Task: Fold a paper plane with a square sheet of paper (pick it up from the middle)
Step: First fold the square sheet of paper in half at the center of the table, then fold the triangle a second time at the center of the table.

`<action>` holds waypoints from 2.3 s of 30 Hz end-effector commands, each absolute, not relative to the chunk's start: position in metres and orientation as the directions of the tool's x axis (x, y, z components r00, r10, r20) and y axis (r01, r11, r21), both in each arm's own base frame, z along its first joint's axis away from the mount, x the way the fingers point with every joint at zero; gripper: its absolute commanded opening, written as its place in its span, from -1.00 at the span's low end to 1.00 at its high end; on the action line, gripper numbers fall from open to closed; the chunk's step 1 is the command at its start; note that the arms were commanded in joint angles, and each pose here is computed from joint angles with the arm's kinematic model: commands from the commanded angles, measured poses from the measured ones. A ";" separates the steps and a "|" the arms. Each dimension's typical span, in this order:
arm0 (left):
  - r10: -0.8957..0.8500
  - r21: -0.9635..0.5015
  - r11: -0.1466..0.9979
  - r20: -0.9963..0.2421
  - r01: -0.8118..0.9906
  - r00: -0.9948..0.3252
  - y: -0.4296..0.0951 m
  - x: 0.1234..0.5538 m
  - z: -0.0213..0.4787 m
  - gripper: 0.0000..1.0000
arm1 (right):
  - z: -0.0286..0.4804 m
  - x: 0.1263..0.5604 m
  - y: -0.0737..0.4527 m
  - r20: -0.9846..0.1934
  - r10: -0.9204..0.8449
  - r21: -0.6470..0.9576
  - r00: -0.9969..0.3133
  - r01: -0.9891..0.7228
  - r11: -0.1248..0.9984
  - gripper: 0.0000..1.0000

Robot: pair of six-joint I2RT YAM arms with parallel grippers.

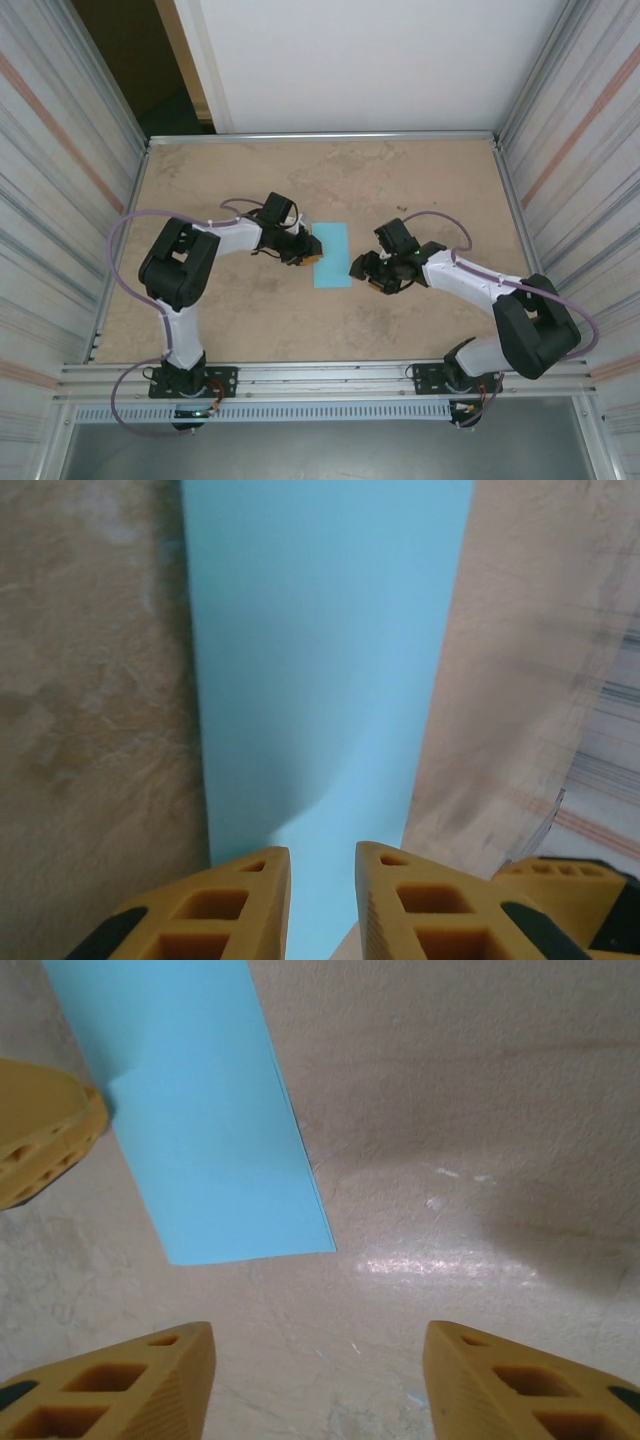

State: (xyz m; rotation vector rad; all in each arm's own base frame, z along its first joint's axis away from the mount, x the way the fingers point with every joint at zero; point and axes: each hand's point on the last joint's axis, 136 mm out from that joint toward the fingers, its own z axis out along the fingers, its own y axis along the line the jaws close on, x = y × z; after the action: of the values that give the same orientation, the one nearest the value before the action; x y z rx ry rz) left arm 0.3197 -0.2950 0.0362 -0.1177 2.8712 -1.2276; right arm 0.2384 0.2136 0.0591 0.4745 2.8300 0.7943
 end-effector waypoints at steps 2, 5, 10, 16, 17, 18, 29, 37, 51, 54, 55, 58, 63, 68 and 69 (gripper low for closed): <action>-0.116 -0.694 0.710 0.052 -0.119 -0.992 -0.292 0.319 0.026 -0.49 | 0.060 0.244 0.221 -0.078 0.401 0.569 -0.913 0.290 0.770 0.00; -0.131 -0.668 0.728 0.088 -0.156 -0.988 -0.288 0.314 0.015 -0.49 | 0.056 0.243 0.226 -0.068 0.393 0.564 -0.917 0.289 0.773 -0.10; -0.170 -0.616 0.756 0.141 -0.220 -0.975 -0.279 0.307 0.002 -0.48 | 0.051 0.246 0.232 -0.058 0.390 0.577 -0.919 0.288 0.764 -0.17; -0.201 -0.563 0.779 0.194 -0.277 -0.960 -0.272 0.301 -0.010 -0.48 | 0.041 0.250 0.238 -0.036 0.382 0.578 -0.923 0.293 0.762 -0.21; -0.202 -0.559 0.779 0.201 -0.282 -0.958 -0.271 0.299 -0.011 -0.48 | 0.040 0.251 0.239 -0.034 0.381 0.577 -0.924 0.293 0.762 -0.22; -0.203 -0.555 0.782 0.205 -0.285 -0.957 -0.271 0.299 -0.012 -0.48 | 0.039 0.251 0.240 -0.030 0.380 0.579 -0.925 0.293 0.761 -0.22; -0.210 -0.541 0.788 0.213 -0.294 -0.954 -0.268 0.298 -0.014 -0.49 | 0.030 0.250 0.246 -0.004 0.352 0.571 -0.936 0.287 0.769 -0.35; -0.208 -0.543 0.786 0.217 -0.295 -0.954 -0.268 0.297 -0.014 -0.49 | 0.029 0.250 0.253 -0.002 0.328 0.586 -0.945 0.265 0.766 -0.42; -0.199 -0.551 0.784 0.211 -0.285 -0.957 -0.269 0.297 -0.011 -0.50 | 0.035 0.261 0.255 -0.039 0.347 0.609 -0.937 0.254 0.752 -0.54; -0.199 -0.549 0.787 0.210 -0.284 -0.957 -0.268 0.297 -0.011 -0.50 | 0.032 0.262 0.251 -0.023 0.367 0.605 -0.930 0.279 0.745 -0.56; -0.200 -0.547 0.787 0.209 -0.284 -0.957 -0.268 0.297 -0.011 -0.50 | 0.031 0.262 0.251 -0.020 0.371 0.605 -0.929 0.284 0.744 -0.56; -0.198 -0.547 0.788 0.212 -0.284 -0.957 -0.268 0.296 -0.012 -0.50 | 0.030 0.261 0.250 -0.014 0.375 0.604 -0.927 0.291 0.742 -0.58; -0.193 -0.556 0.784 0.204 -0.276 -0.960 -0.269 0.298 -0.008 -0.50 | 0.030 0.261 0.248 -0.011 0.387 0.607 -0.922 0.302 0.735 -0.69; -0.140 -0.636 0.746 0.135 -0.195 -0.981 -0.284 0.312 0.021 -0.50 | 0.029 0.261 0.246 -0.007 0.398 0.600 -0.917 0.315 0.736 -0.88; -0.130 -0.656 0.736 0.104 -0.167 -0.986 -0.286 0.318 0.032 -0.50 | 0.029 0.260 0.244 -0.006 0.402 0.593 -0.916 0.320 0.739 -0.90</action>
State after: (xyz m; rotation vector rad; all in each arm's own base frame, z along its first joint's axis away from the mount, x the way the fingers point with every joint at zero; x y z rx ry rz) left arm 0.3213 -0.2899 0.0250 -0.2827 2.9528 -1.1617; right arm 0.2592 0.2502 0.0316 0.5389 2.8002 0.9523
